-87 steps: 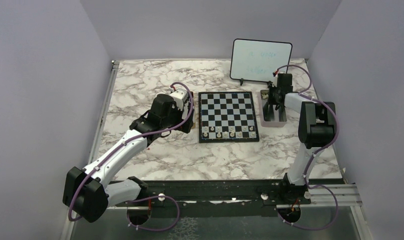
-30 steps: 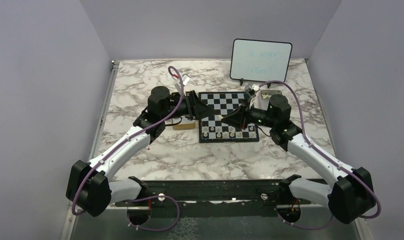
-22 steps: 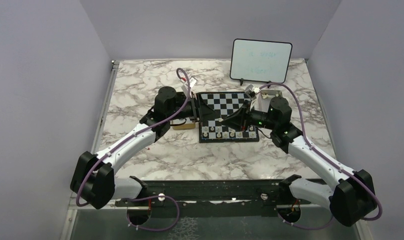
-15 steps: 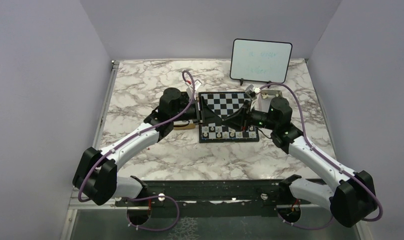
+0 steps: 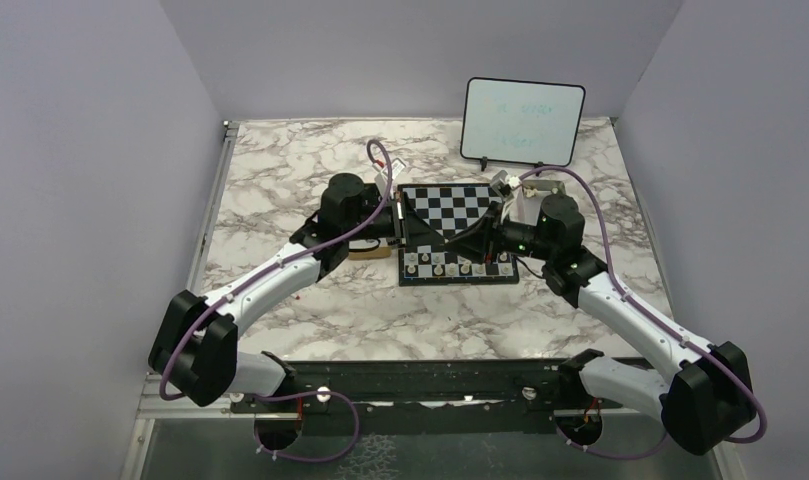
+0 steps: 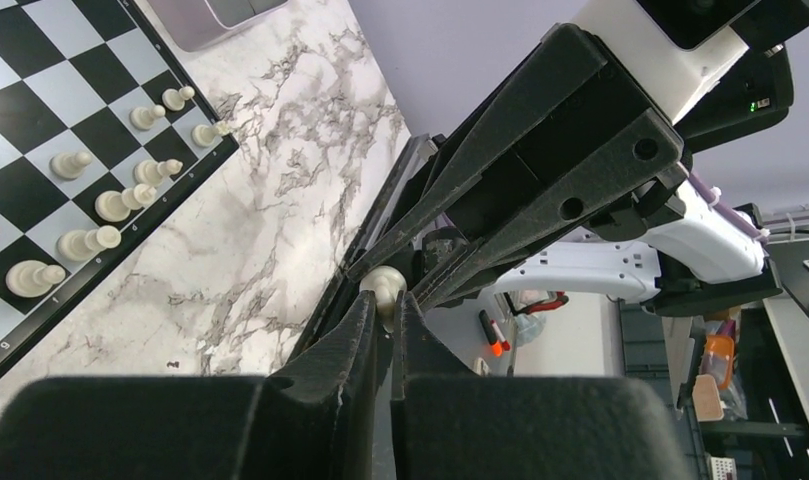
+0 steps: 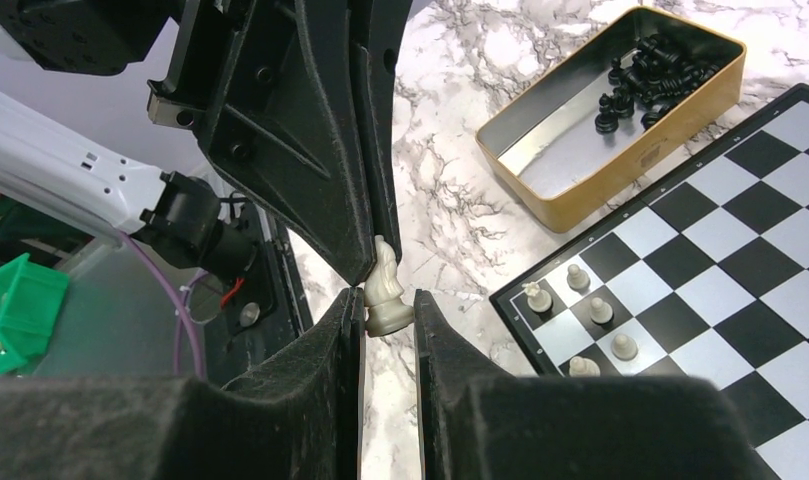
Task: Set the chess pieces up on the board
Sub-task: Place the chess piece on the chessboard.
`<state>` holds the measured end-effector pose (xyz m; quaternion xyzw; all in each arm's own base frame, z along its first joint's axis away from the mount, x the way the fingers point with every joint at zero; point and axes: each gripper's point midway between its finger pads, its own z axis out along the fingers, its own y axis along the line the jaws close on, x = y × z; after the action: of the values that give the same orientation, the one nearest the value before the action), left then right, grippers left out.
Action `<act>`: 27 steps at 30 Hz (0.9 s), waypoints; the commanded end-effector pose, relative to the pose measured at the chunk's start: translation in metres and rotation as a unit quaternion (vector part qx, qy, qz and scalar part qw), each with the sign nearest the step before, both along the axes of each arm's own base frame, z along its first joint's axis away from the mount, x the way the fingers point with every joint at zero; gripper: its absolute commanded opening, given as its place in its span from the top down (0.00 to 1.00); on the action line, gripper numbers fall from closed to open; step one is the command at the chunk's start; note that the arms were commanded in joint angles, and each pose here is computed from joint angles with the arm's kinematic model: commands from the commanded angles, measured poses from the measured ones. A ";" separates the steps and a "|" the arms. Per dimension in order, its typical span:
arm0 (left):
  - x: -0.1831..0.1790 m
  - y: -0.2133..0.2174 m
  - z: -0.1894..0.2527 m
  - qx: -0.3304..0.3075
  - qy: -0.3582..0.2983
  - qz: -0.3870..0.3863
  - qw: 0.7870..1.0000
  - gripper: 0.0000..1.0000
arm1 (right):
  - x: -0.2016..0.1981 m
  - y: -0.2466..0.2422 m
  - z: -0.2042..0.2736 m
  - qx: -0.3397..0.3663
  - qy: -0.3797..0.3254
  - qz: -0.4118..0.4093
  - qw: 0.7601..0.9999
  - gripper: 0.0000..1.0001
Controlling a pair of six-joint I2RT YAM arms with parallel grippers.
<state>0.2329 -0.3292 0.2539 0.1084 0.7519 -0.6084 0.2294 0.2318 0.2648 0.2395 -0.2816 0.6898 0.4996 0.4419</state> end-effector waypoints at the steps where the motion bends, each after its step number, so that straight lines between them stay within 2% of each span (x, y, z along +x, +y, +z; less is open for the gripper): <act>1: 0.004 -0.003 0.007 0.008 -0.031 -0.006 0.999 0.95 | -0.004 0.001 -0.003 -0.005 -0.002 0.009 1.000 0.77; 3: 0.008 0.000 0.001 0.029 -0.035 0.007 0.999 0.97 | -0.002 0.000 -0.005 -0.010 0.000 0.003 1.000 0.69; 7: 0.015 0.008 -0.011 0.073 -0.049 0.028 0.996 0.97 | 0.004 -0.006 -0.008 -0.026 0.002 -0.026 0.999 0.41; 9: 0.018 0.014 -0.020 0.104 -0.056 0.041 0.992 0.97 | 0.011 -0.013 -0.014 -0.042 0.013 -0.060 0.997 0.33; 13: 0.025 0.027 -0.035 0.172 -0.076 0.074 0.979 0.97 | 0.031 -0.032 -0.025 -0.080 0.029 -0.143 0.986 0.23; 15: 0.026 0.034 -0.044 0.213 -0.090 0.091 0.969 0.97 | 0.036 -0.042 -0.036 -0.099 0.039 -0.176 0.979 0.13; 19: 0.031 0.042 -0.057 0.281 -0.115 0.122 0.945 0.98 | 0.046 -0.057 -0.050 -0.123 0.049 -0.229 0.964 0.08; 21: 0.032 0.044 -0.061 0.305 -0.123 0.132 0.935 0.98 | 0.051 -0.064 -0.055 -0.135 0.054 -0.250 0.957 0.00; 27: 0.037 0.047 -0.075 0.369 -0.142 0.161 0.904 0.98 | 0.064 -0.093 -0.065 -0.167 0.062 -0.335 0.925 0.00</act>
<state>0.2532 -0.2976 0.1834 0.1546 0.8774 -0.3075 0.3343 0.2827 0.1982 0.1736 -0.1211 0.8308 0.2852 0.4624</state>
